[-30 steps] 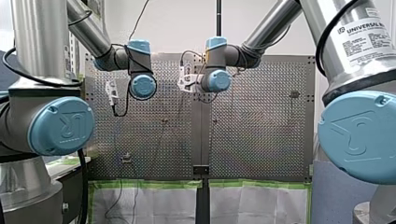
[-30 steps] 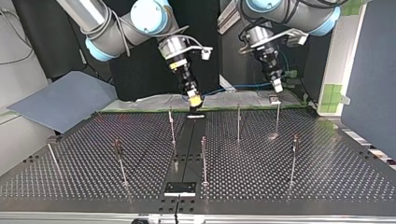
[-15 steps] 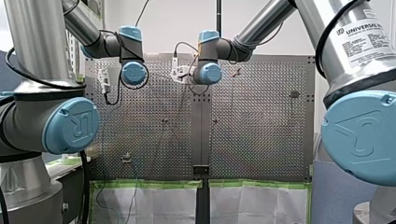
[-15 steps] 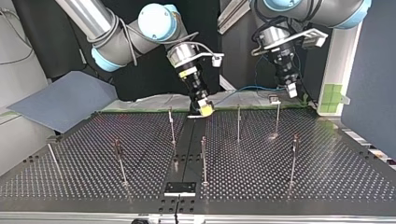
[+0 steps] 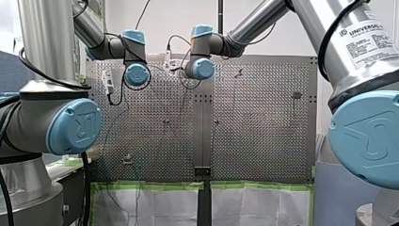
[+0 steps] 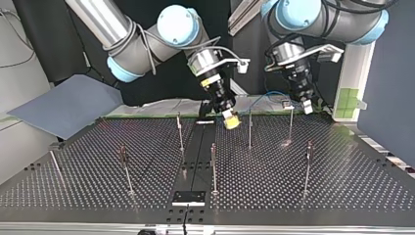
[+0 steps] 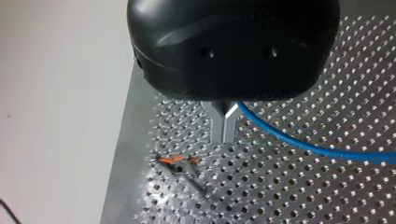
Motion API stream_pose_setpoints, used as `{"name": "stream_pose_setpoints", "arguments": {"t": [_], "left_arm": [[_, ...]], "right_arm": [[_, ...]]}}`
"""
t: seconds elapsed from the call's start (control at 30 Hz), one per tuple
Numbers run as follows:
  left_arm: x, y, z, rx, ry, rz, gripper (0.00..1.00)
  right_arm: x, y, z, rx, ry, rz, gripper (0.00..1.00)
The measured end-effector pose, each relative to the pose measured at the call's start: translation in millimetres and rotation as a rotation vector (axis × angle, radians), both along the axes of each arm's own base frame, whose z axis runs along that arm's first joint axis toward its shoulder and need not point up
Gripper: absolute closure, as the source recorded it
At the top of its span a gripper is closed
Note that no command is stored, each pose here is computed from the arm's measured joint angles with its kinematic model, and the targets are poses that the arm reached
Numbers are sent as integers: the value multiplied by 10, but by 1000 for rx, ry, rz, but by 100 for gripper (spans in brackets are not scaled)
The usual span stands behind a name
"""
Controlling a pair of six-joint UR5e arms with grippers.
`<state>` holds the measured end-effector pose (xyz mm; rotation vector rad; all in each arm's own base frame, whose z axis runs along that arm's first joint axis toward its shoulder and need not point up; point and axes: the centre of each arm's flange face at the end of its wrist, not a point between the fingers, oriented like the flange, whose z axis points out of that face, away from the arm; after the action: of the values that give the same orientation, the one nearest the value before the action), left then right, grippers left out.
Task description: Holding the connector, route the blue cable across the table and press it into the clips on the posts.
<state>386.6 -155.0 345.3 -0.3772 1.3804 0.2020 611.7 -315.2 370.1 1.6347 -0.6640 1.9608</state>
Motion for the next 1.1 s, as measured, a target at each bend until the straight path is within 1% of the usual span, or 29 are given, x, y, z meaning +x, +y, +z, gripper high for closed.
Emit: {"name": "stream_pose_setpoints", "arguments": {"t": [0.2, 0.33, 0.47, 0.53, 0.67, 0.83, 1.0, 1.1], "left_arm": [[67, 96, 53, -6, -14, 25, 100], [118, 196, 55, -6, -19, 43, 100], [181, 314, 63, -6, -25, 49, 100], [216, 373, 68, -5, -30, 49, 100], [315, 490, 89, -5, -53, 49, 100], [451, 554, 93, -3, -63, 22, 100], [581, 556, 67, -2, -59, -18, 100], [631, 569, 43, -3, -55, -24, 100]], "right_arm": [[100, -48, -26, 9, -7, -1, 100], [114, -115, -36, 16, -16, -6, 100], [154, -181, -20, 21, -27, -8, 100], [199, -206, -39, 25, -24, -6, 100], [313, -234, -108, 36, -5, 1, 100], [429, -273, -59, 31, -10, 7, 100], [471, -335, 88, 22, -24, 4, 100], [483, -383, 188, 15, -36, 0, 100]]}}
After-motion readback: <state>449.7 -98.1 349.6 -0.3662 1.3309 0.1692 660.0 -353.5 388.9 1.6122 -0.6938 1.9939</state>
